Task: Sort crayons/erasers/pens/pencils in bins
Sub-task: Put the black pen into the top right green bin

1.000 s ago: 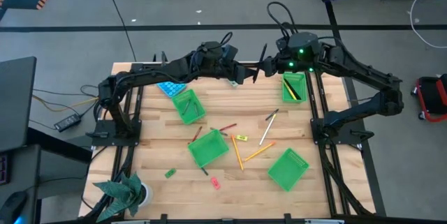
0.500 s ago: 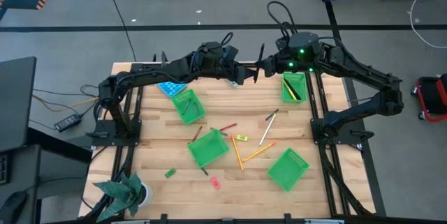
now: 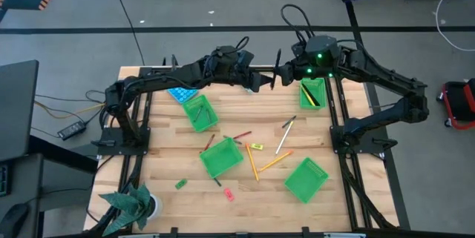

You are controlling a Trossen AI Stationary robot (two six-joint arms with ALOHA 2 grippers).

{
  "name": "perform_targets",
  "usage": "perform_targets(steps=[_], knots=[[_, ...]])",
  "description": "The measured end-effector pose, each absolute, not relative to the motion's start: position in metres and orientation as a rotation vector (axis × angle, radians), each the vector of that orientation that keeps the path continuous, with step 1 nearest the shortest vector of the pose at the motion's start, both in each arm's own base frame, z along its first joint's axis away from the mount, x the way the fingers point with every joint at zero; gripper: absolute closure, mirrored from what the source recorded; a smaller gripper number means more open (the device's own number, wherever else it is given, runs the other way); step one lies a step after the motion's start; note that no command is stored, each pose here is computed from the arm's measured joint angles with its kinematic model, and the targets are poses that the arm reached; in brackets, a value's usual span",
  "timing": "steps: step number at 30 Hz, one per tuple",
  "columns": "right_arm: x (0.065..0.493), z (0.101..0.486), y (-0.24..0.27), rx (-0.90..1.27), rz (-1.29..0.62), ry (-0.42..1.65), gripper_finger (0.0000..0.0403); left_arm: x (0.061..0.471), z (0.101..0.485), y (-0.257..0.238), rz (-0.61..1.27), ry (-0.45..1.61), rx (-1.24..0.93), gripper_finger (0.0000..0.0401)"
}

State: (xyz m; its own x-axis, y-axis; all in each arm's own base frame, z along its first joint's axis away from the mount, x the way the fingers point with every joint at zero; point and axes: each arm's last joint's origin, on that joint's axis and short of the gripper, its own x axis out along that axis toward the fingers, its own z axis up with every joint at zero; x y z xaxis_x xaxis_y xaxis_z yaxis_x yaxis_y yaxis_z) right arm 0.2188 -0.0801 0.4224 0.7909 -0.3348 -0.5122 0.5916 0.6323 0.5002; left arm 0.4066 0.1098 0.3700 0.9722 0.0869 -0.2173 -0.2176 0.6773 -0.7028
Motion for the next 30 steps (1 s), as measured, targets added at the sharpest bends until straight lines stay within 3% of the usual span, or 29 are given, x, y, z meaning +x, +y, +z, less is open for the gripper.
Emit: perform_targets(steps=[7,14,19,25,30], knots=[[0.200,0.408,-0.085,0.695,-0.677,0.571,0.0359,0.395,0.363,0.119,0.236,0.287,-0.768,0.0301],[0.175,0.390,-0.104,0.669,-0.832,0.817,0.0359,0.378,0.370,0.127,0.274,0.342,-0.689,0.0270],[0.167,0.365,-0.129,0.664,-0.892,0.945,0.0359,0.371,0.375,0.134,0.292,0.327,-0.655,0.0264],[0.154,0.305,-0.152,0.752,-0.901,1.128,0.0355,0.363,0.382,0.133,0.290,0.336,-0.614,0.0274],[0.145,0.265,-0.161,0.788,-0.901,1.164,0.0356,0.359,0.387,0.130,0.279,0.334,-0.586,0.0279]])
